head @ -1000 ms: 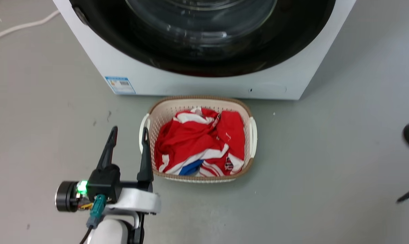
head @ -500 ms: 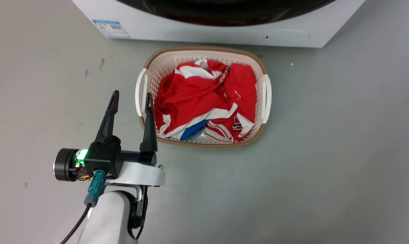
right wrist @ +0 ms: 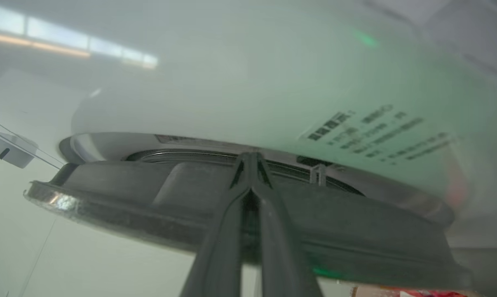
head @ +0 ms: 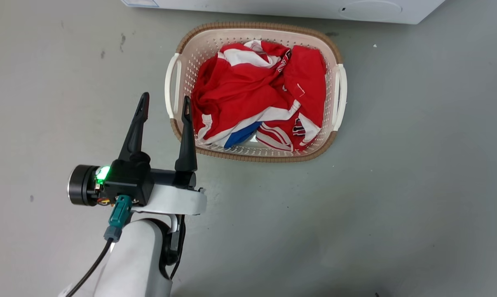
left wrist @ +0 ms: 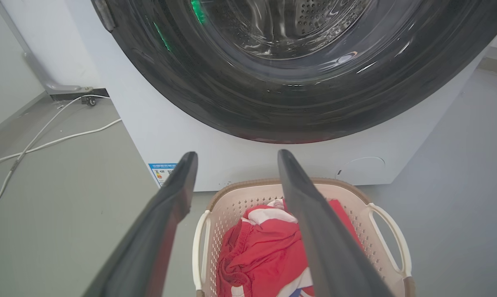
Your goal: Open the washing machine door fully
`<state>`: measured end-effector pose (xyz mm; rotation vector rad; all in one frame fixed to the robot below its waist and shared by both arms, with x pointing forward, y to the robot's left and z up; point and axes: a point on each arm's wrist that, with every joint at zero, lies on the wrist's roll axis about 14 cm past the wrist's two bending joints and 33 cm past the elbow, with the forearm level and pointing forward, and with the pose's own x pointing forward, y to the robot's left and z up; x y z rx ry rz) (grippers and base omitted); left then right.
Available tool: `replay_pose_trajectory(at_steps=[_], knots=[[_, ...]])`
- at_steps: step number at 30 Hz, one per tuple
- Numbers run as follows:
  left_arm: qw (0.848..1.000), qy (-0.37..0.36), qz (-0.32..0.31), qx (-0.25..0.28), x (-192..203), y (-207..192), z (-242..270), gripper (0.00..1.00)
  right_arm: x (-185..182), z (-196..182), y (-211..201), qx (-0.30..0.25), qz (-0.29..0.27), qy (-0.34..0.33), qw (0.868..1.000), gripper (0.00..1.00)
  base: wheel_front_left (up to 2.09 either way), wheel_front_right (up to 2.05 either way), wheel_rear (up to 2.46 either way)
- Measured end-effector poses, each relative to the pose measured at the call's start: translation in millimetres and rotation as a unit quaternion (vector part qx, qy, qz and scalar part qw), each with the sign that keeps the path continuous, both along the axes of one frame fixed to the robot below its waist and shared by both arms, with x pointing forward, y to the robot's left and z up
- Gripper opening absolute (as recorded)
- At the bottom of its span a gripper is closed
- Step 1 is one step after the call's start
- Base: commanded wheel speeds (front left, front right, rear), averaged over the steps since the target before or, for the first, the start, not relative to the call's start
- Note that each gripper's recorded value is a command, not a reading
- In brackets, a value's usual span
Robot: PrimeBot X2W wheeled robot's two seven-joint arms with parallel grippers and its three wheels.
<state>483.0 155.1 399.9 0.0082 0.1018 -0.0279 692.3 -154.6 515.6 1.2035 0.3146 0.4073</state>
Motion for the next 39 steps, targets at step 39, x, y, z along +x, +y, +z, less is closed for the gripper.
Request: replay_pose_trajectory(at_steps=[39], knots=[[0.999, -0.048, -0.009, 0.001, -26, -6, 55, 1.0, -189, -17, 102, -0.058, 0.288, 0.057, 0.954, 0.0, 0.0, 0.0, 0.0]])
